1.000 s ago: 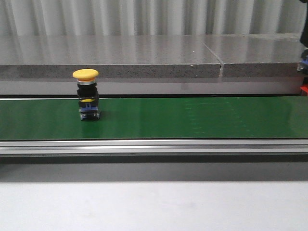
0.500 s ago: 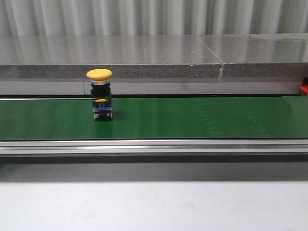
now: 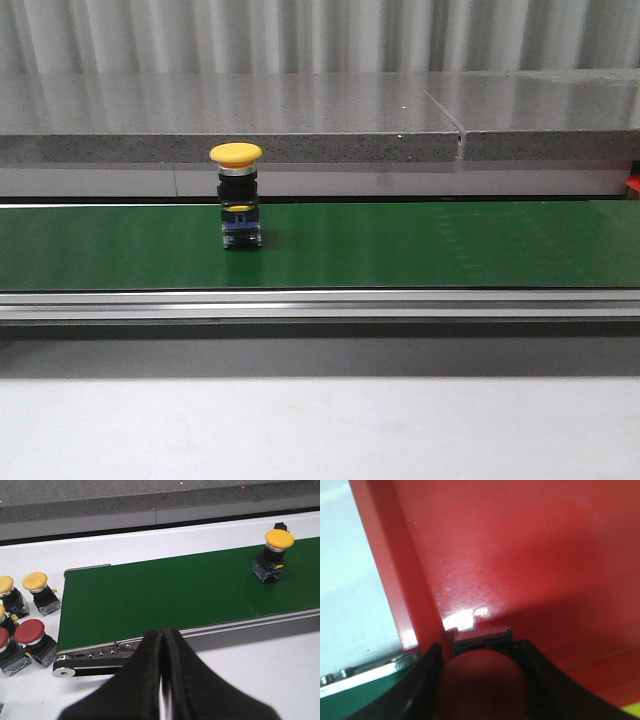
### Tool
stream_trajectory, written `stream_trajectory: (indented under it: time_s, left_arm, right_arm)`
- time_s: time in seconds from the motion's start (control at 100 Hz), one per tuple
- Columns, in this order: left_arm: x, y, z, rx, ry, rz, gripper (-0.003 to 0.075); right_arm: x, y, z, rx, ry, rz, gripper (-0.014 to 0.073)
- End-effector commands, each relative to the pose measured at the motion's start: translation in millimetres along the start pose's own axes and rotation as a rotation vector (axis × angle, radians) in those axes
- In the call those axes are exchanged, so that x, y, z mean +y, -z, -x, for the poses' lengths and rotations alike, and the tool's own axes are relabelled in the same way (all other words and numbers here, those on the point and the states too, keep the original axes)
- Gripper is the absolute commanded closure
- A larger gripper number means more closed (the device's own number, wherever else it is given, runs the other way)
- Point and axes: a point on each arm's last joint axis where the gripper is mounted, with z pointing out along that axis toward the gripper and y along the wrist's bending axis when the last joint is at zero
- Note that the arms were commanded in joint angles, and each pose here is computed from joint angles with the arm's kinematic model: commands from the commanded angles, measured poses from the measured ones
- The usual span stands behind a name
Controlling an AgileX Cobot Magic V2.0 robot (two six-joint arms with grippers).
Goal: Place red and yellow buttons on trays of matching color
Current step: 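Lower the red button into the red tray and open the right gripper, then move the right gripper above the yellow button on the belt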
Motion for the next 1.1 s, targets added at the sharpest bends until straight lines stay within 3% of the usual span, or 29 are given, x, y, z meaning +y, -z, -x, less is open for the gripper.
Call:
stream_trajectory:
  time_s: [0.0,0.39,0.47,0.58,0.65,1.09]
  left_arm:
    - [0.1,4.0,12.8,-0.084,0.002,-0.003,0.0741]
    - [0.1,4.0,12.8,-0.084,0.002,-0.003,0.0741]
    - [0.1,4.0,12.8,-0.084,0.002,-0.003,0.0741]
    - [0.1,4.0,12.8,-0.084,0.002,-0.003,0.0741]
    - [0.1,4.0,12.8,-0.084,0.002,-0.003,0.0741]
    - [0.1,4.0,12.8,-0.084,0.002,-0.003,0.0741]
  right_arm:
    - [0.1,23.6,20.3,-0.153,-0.002,-0.007,0.0466]
    - [1.7,10.3,32.1,-0.169,-0.045,0.029,0.0450]
    - [1.6,10.3,32.3,-0.172,-0.045,0.028,0.0344]
    - [1.7,11.4,32.8,-0.177,-0.045,0.028,0.0106]
    - [1.8,12.8,33.5,-0.185,-0.045,0.027,0.0039]
    - [15.3,70.0,11.8,-0.334,-0.025,0.025,0.0034]
